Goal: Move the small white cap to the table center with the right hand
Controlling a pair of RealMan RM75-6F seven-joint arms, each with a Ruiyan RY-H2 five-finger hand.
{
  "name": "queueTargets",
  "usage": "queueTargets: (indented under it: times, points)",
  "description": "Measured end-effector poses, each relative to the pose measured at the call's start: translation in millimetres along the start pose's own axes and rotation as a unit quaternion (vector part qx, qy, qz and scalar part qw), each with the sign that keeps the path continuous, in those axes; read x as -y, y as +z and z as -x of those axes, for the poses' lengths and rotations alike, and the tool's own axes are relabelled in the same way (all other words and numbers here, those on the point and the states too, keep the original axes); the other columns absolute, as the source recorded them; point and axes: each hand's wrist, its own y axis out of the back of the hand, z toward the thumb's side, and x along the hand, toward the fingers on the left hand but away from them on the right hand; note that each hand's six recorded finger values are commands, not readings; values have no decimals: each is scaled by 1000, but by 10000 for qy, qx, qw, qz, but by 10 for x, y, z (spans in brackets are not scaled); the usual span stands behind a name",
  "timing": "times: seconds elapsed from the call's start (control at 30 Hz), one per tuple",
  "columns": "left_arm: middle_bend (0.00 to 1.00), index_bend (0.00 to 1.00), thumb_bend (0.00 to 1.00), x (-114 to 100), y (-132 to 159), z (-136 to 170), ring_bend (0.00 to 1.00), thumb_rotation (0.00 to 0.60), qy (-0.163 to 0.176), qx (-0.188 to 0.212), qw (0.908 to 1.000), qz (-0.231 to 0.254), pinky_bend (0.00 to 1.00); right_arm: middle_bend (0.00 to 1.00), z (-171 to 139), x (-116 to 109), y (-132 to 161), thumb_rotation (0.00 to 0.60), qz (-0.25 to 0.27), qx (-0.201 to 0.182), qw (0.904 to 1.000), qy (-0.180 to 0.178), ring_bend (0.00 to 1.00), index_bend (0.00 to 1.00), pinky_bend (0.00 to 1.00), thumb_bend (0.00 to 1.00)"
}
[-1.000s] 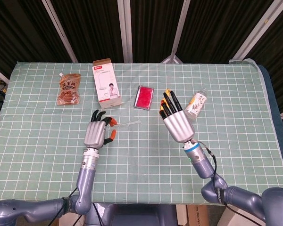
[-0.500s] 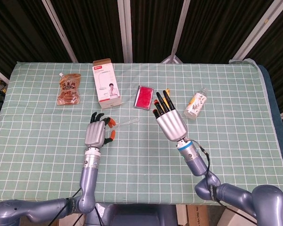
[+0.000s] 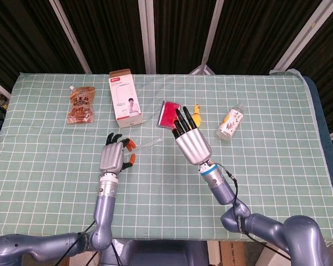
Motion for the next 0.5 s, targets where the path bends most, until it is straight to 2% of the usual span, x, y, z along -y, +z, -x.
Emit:
queueTargets:
  times: [0.5]
  points:
    - [523, 490, 627, 72, 69, 13, 156, 600, -50, -27, 9999, 145, 66, 297, 55, -11, -41, 600, 27, 128, 9999, -17, 43, 602, 0, 359]
